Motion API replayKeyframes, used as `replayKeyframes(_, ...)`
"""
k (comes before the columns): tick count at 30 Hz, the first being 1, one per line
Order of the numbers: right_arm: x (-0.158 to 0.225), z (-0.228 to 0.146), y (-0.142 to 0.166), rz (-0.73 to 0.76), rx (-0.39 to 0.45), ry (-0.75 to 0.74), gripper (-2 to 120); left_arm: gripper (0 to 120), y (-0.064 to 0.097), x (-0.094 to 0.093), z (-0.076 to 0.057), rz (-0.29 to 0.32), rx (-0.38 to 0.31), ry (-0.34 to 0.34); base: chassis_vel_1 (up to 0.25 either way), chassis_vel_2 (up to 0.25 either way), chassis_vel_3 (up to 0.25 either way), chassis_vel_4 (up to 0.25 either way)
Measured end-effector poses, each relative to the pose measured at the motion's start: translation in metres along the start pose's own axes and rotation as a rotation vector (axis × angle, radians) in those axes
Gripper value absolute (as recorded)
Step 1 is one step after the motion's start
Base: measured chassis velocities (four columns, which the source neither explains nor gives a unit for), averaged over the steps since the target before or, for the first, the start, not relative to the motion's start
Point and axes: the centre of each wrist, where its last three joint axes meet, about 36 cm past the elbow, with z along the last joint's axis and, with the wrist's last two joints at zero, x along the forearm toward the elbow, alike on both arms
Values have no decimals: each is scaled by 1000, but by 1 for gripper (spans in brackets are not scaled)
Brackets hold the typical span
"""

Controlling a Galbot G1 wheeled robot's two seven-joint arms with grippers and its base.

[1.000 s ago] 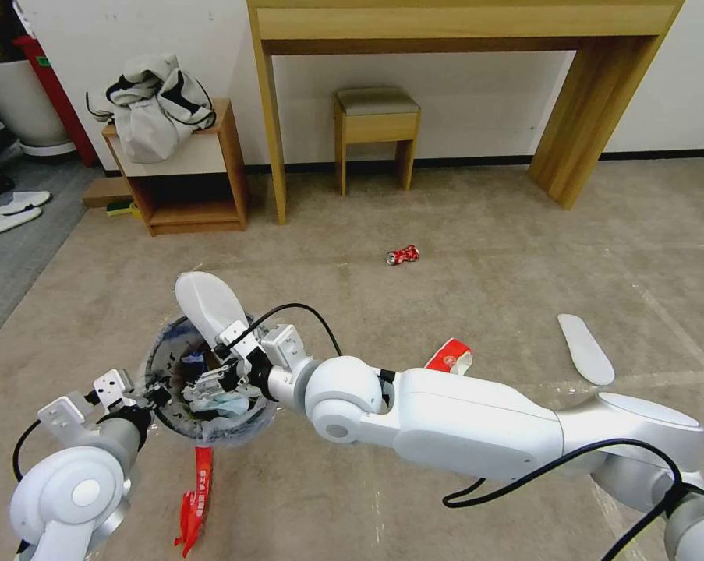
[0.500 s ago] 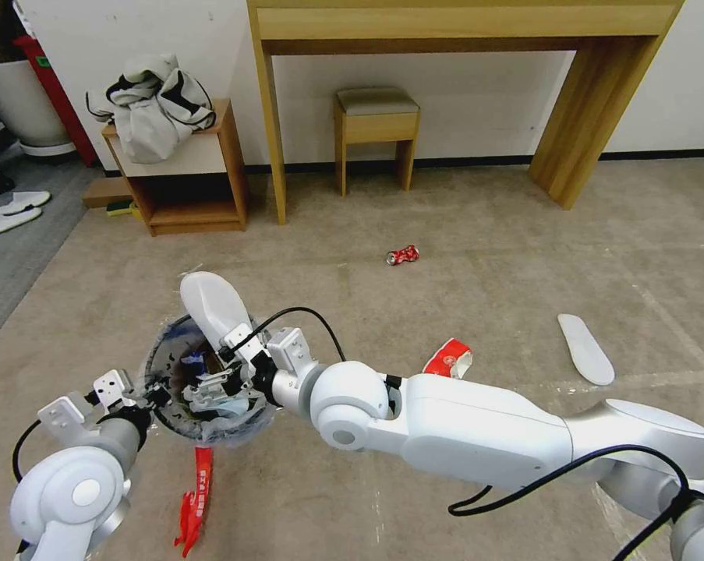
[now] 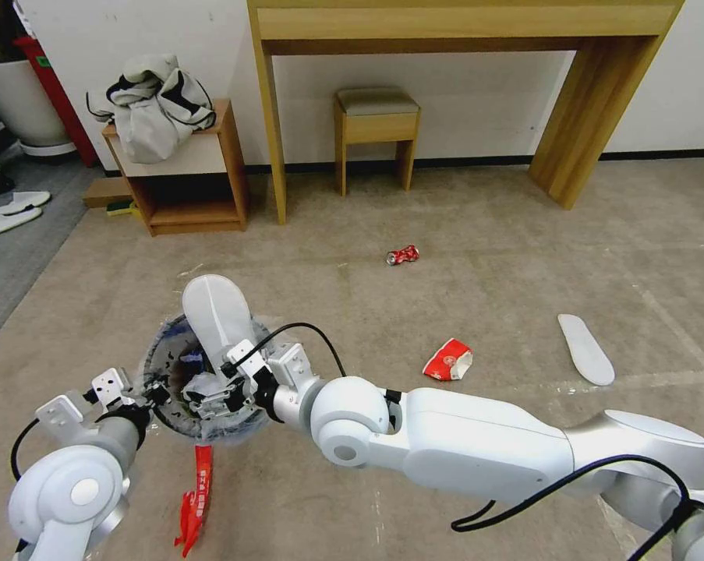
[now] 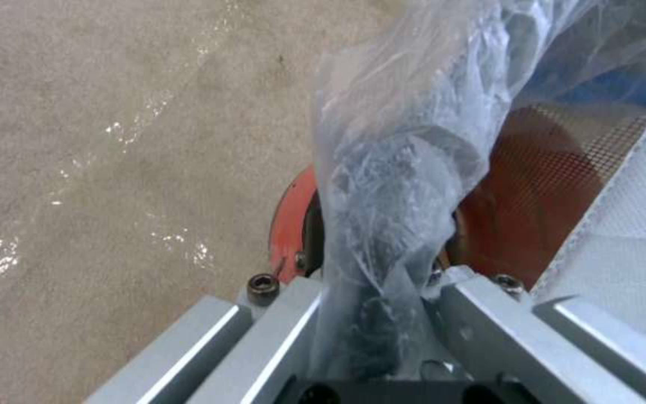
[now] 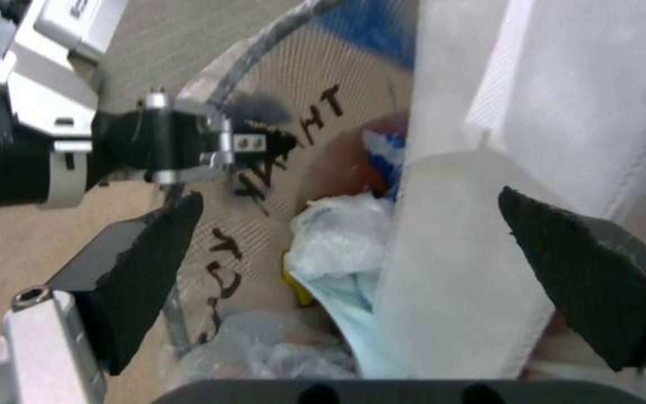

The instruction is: Pick up the trash bin and place the garbage on the floor into it.

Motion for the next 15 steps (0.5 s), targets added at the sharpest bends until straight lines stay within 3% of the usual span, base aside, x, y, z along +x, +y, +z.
replayKeyframes(15,42,-28,-24,48,-17,-86,100,0,2,-3,-2,-4,-3,0,0,0,0,0)
